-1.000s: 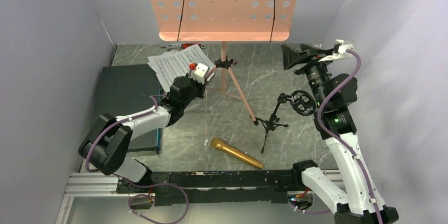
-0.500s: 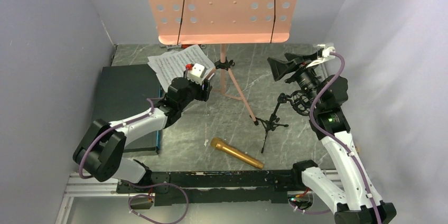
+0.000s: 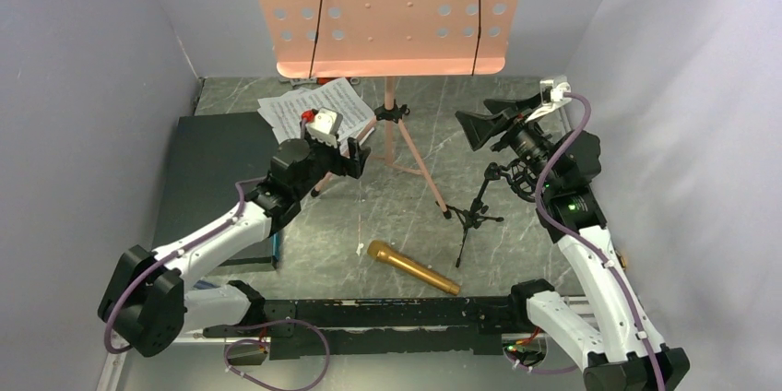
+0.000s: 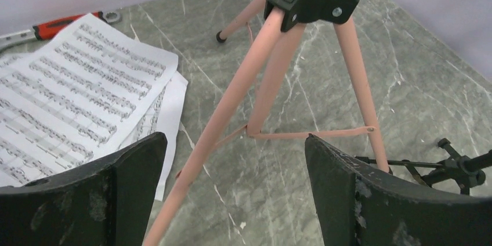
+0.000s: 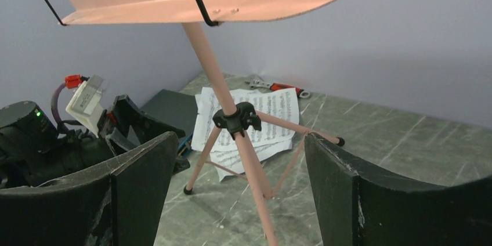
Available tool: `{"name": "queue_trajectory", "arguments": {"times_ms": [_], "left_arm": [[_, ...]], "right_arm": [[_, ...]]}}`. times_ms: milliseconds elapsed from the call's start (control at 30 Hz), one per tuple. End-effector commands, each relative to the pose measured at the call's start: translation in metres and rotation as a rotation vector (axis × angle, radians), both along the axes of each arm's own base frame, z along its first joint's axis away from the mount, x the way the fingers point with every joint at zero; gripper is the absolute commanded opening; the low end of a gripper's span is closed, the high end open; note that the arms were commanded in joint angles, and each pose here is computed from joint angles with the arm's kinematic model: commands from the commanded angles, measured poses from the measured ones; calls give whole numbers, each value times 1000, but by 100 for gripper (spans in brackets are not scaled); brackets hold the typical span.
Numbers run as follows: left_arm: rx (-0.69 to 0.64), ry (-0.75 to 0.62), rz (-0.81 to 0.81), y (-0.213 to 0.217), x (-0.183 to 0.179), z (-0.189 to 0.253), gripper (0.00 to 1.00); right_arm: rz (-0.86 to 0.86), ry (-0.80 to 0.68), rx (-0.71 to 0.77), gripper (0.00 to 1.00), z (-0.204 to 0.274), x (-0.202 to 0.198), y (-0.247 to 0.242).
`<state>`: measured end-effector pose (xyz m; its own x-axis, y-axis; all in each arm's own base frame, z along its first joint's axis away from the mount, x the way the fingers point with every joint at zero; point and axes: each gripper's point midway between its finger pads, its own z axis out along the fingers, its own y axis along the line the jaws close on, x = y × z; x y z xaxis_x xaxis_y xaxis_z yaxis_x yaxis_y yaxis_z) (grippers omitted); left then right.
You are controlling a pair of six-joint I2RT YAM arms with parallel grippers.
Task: Set up the instrument practice props
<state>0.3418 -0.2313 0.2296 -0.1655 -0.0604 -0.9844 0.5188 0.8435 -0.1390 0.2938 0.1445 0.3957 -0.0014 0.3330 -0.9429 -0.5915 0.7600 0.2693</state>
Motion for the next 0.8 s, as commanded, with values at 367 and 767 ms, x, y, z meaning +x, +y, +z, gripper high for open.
{"name": "queue_trajectory", "arguments": {"times_ms": [367, 767], "left_arm": [[-159, 378, 196, 52, -21, -53, 94], [-355, 563, 248, 83, -12, -87, 94]], "right_arm": [[118, 103, 0, 87, -20, -2, 18], [135, 147, -7, 88, -40, -2, 21]]}}
